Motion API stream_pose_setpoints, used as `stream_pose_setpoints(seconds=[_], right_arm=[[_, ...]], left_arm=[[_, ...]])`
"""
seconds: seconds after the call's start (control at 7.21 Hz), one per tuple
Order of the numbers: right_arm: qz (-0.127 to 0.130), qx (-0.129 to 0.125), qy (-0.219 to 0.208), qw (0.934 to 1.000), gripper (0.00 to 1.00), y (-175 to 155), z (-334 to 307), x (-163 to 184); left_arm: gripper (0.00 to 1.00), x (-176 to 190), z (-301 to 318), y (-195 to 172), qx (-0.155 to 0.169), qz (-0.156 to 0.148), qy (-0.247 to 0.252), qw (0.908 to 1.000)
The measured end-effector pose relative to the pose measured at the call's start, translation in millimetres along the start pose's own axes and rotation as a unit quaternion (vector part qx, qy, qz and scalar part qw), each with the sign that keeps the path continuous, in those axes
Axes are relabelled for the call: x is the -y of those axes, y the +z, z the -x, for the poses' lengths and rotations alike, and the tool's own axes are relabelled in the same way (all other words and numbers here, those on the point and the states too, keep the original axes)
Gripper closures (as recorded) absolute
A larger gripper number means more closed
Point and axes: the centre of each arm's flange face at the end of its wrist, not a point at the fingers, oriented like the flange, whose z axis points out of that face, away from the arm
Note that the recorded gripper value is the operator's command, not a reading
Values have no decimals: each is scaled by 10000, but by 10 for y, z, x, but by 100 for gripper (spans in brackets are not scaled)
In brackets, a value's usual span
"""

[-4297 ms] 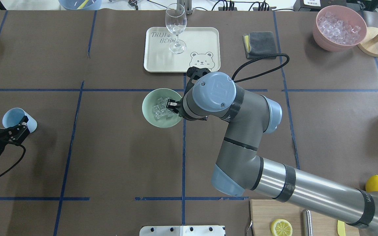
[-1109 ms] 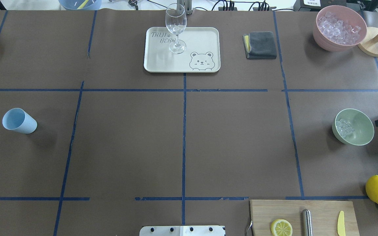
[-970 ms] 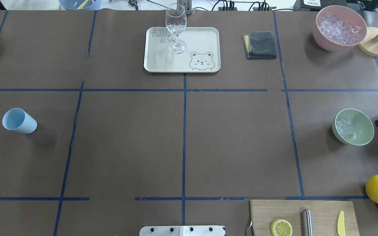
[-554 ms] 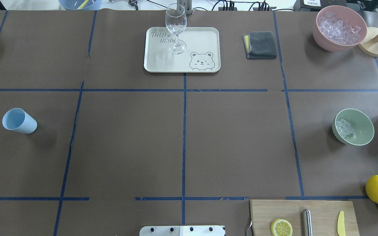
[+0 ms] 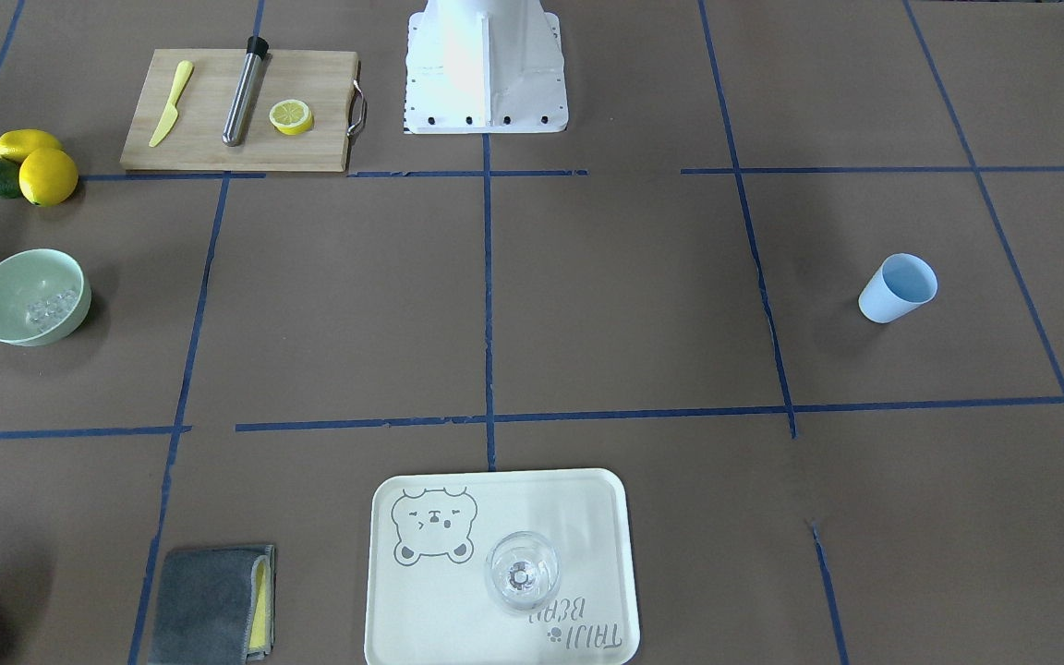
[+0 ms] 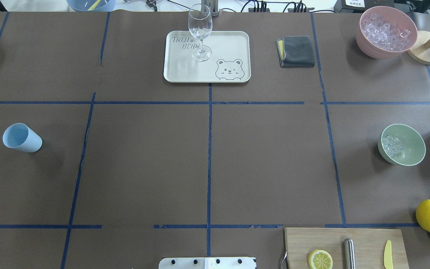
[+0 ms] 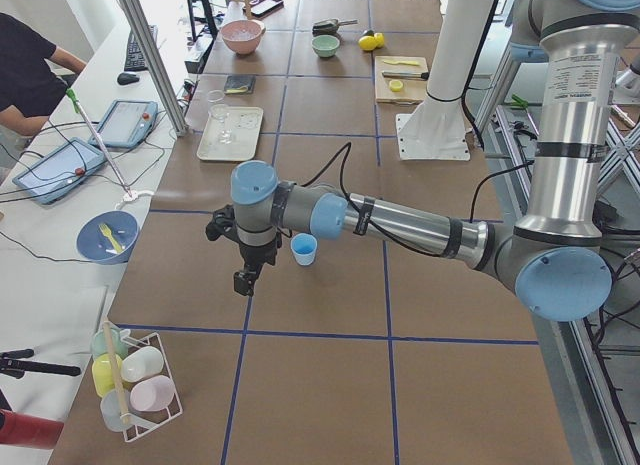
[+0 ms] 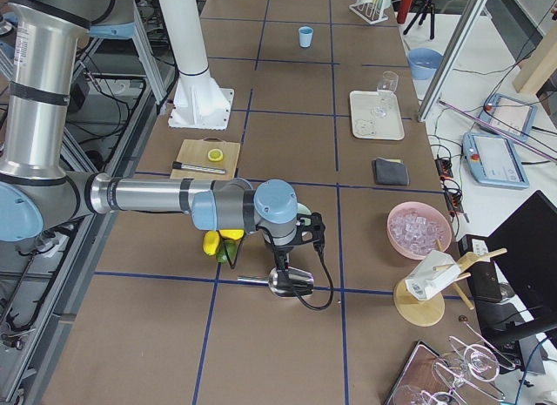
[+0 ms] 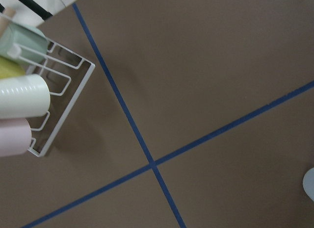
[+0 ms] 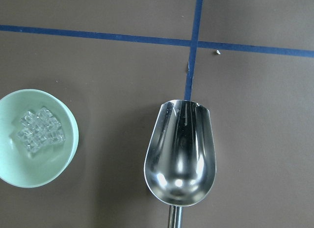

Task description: Pour ice into bowl

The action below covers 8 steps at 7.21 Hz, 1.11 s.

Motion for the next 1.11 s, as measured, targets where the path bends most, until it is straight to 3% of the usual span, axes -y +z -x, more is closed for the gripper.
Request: stream_pose_setpoints(seconds=[0.42, 1.11], right_arm=[[33, 23, 84, 10000, 0, 59, -92, 5], [49, 29, 131, 9999, 0, 76, -115, 5]], left_arm=[[0, -447, 376, 159, -172, 141, -585, 9980], [0, -497, 433, 115, -149, 105, -923, 9956]])
